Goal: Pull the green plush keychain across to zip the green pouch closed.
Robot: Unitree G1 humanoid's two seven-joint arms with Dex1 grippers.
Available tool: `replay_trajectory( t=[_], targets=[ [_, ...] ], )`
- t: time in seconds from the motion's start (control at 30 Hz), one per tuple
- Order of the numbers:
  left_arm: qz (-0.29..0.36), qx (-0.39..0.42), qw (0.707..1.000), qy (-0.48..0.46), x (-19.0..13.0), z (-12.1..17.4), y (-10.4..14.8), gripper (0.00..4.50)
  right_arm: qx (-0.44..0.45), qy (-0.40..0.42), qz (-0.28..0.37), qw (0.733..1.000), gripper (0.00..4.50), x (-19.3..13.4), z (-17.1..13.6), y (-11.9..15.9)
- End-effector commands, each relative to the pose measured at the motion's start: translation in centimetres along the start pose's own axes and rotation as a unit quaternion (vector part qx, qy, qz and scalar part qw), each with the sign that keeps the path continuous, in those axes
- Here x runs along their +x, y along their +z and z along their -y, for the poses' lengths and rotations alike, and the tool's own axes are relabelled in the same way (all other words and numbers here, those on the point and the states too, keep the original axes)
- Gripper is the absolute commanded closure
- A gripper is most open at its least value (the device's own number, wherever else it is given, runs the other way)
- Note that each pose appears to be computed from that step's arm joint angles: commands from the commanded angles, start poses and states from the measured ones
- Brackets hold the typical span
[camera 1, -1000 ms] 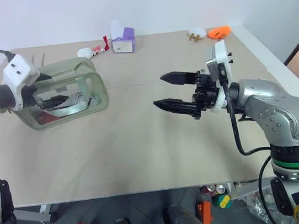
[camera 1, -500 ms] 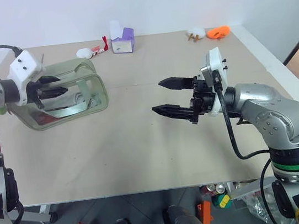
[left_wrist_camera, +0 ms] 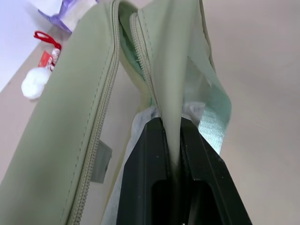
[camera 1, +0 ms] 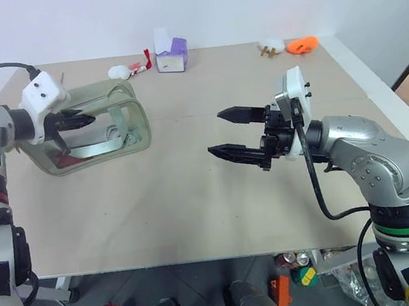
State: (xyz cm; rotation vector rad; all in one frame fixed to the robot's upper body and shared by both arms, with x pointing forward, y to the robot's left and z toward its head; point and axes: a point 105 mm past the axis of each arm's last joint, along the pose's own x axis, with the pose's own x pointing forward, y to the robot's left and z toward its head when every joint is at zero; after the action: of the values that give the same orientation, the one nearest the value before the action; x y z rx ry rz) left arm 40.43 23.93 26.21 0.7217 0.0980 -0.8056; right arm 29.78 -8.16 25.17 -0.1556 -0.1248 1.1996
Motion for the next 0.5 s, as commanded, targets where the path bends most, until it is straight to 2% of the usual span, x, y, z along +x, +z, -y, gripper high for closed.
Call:
replay_trajectory(
  t=[0.03,0.23,0.4,0.5],
  targets=[
    [0.073,0.057,0.996,-0.019,0.2,0.4,5.2,4.47,-0.021,0.002,0.012,1.000,0.00,-0.3,-0.2,1.1],
    [0.113,0.088,0.986,-0.089,1.5,4.6,8.7,4.47,-0.023,-0.009,0.014,1.000,0.00,-0.4,0.5,1.1],
    [0.093,0.107,0.981,-0.134,2.4,7.8,8.3,4.47,-0.043,-0.018,-0.004,0.999,0.00,-2.0,1.4,1.7],
    [0.080,0.113,0.980,-0.141,3.0,8.9,7.5,4.47,-0.063,-0.026,-0.046,0.997,0.00,-4.8,2.0,1.4]
  ],
)
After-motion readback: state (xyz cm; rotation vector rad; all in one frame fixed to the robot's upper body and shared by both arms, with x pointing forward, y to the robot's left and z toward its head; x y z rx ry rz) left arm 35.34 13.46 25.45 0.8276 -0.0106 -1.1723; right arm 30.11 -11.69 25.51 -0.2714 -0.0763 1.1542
